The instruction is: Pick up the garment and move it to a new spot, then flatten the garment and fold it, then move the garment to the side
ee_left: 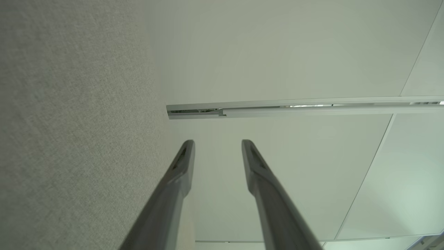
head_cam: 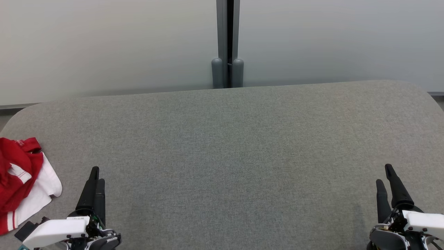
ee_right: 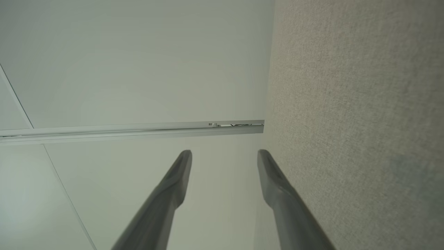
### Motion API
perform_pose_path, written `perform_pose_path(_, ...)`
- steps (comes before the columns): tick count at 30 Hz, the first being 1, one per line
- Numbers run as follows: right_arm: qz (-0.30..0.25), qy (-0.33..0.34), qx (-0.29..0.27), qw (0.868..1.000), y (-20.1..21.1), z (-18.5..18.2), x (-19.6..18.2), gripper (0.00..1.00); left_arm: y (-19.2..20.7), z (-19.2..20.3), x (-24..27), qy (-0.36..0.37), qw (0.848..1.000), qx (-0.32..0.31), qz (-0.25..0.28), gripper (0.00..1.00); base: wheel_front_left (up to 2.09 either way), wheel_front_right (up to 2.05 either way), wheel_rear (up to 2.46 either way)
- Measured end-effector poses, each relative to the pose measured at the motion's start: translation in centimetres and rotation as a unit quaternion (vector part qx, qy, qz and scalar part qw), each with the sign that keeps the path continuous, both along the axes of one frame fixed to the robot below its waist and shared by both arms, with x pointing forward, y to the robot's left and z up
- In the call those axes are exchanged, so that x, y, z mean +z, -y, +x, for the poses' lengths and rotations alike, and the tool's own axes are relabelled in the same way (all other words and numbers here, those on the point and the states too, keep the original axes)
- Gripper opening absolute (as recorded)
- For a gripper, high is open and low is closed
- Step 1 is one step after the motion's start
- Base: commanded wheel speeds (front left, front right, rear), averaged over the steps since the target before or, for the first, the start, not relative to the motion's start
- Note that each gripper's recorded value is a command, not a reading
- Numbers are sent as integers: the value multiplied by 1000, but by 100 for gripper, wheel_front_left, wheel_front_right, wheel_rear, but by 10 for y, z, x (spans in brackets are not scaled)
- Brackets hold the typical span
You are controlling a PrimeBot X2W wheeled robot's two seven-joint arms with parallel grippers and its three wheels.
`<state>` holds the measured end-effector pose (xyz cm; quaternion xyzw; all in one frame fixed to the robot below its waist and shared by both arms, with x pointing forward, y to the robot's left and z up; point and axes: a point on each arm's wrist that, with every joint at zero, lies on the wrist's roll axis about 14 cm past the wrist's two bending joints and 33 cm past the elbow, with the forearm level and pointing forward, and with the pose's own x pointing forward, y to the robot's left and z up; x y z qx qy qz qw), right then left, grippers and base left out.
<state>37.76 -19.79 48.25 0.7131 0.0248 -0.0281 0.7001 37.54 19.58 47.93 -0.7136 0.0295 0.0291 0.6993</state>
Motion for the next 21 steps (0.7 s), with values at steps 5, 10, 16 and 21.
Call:
perform_pose_path(5, -5, 2, 2, 1000, -6, 1, 1, 100, 0, 0, 2, 3, 1000, 1, 0, 100, 0, 0, 0)
perform_pose_path(10, -23, 6, 5, 1000, -11, 2, 5, 100, -1, 3, 9, 14, 1000, 5, 14, 100, 0, 0, 0)
perform_pose_path(16, -86, 19, 7, 996, -12, 6, 14, 100, -3, 6, 21, 28, 995, 2, 93, 100, 0, 0, 0)
perform_pose_path(21, -146, 32, 9, 989, -13, 9, 23, 100, -4, 8, 32, 44, 988, 3, 150, 100, 0, 0, 0)
